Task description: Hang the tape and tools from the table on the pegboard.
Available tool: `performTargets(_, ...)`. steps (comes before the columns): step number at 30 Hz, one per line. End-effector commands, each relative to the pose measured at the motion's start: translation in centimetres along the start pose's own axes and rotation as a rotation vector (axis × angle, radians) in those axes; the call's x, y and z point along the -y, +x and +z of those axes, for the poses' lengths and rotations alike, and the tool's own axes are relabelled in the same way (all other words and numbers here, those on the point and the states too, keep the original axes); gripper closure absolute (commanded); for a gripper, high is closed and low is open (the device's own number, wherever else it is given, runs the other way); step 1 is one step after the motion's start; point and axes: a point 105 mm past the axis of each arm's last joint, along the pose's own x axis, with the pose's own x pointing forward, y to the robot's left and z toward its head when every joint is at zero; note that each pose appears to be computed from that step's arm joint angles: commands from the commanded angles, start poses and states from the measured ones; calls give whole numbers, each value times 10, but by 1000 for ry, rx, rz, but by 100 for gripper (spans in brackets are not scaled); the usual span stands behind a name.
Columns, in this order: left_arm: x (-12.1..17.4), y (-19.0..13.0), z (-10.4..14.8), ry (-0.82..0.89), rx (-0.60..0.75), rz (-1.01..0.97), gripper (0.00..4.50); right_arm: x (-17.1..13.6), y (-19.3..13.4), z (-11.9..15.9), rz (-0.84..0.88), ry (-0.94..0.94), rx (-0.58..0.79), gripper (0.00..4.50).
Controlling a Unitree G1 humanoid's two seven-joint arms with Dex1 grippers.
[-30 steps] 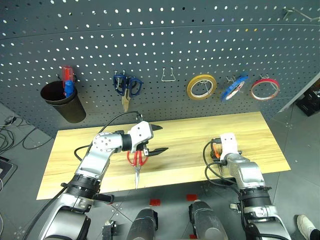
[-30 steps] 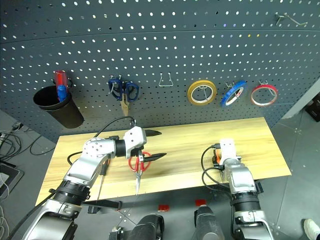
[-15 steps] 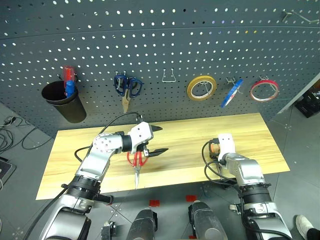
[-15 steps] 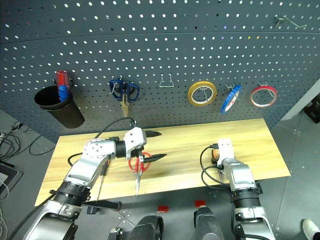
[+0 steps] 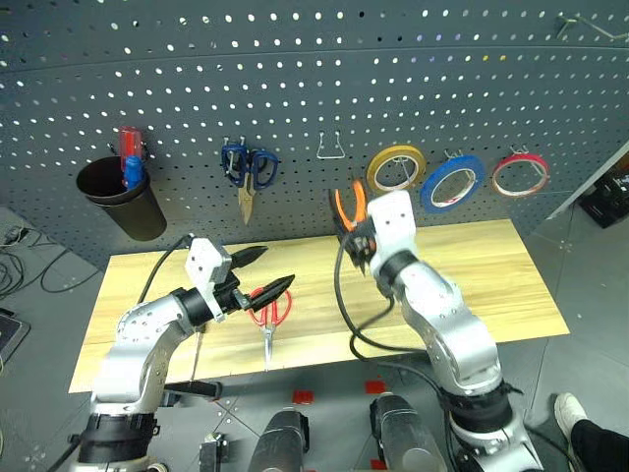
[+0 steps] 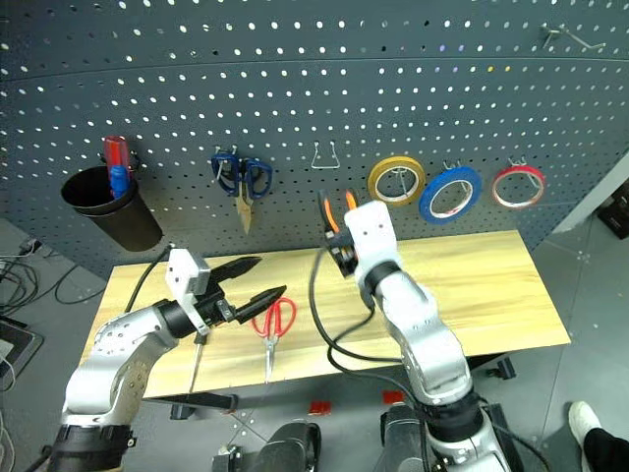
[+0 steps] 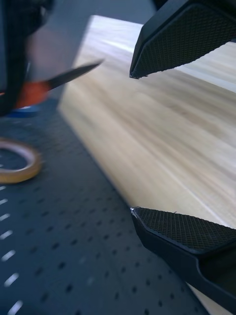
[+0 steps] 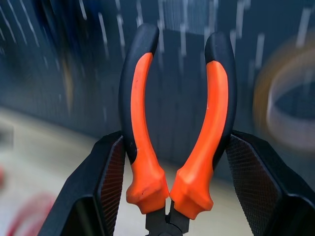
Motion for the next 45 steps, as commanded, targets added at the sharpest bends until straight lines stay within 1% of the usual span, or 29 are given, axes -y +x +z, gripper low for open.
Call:
performTargets(1,2,-1,21,74,76,35,9,0,19,58,-12,-26,256,168)
performTargets(3,-2,2,26,99,95,79,9,3,34,76,-24,-42,330,168)
performTargets(5,-5,6,30,108,106,111,9,8,50,87,-43,-50,369,168)
performTargets(10,0,15,40,100,144,128,9,21,80,104,-84,-80,449,168)
performTargets(13,1,20,47,102,167,135,9,27,92,105,-98,-107,471,168)
performTargets(16,1,24,51,108,178,143,9,31,99,95,-108,-131,464,168)
performTargets(18,1,26,53,109,181,143,9,32,100,80,-113,-139,441,168)
performTargets(26,-2,32,52,109,185,153,9,26,89,32,-114,-123,345,168)
performTargets(31,-8,35,50,112,189,187,9,25,85,20,-119,-88,301,168)
performTargets(34,-12,36,44,103,169,215,9,24,81,17,-96,-28,278,168)
performTargets(36,-15,36,35,88,128,236,9,26,79,10,-70,11,223,96)
performTargets(37,-16,35,30,72,113,240,9,26,77,6,-55,18,194,70)
performTargets(39,-20,32,20,83,62,273,0,27,72,-1,-26,26,136,1)
performTargets(43,-20,27,3,6,-2,279,0,30,52,-21,49,34,-7,1)
performTargets(45,-16,23,-15,-38,-97,282,0,24,35,-30,134,78,-84,1)
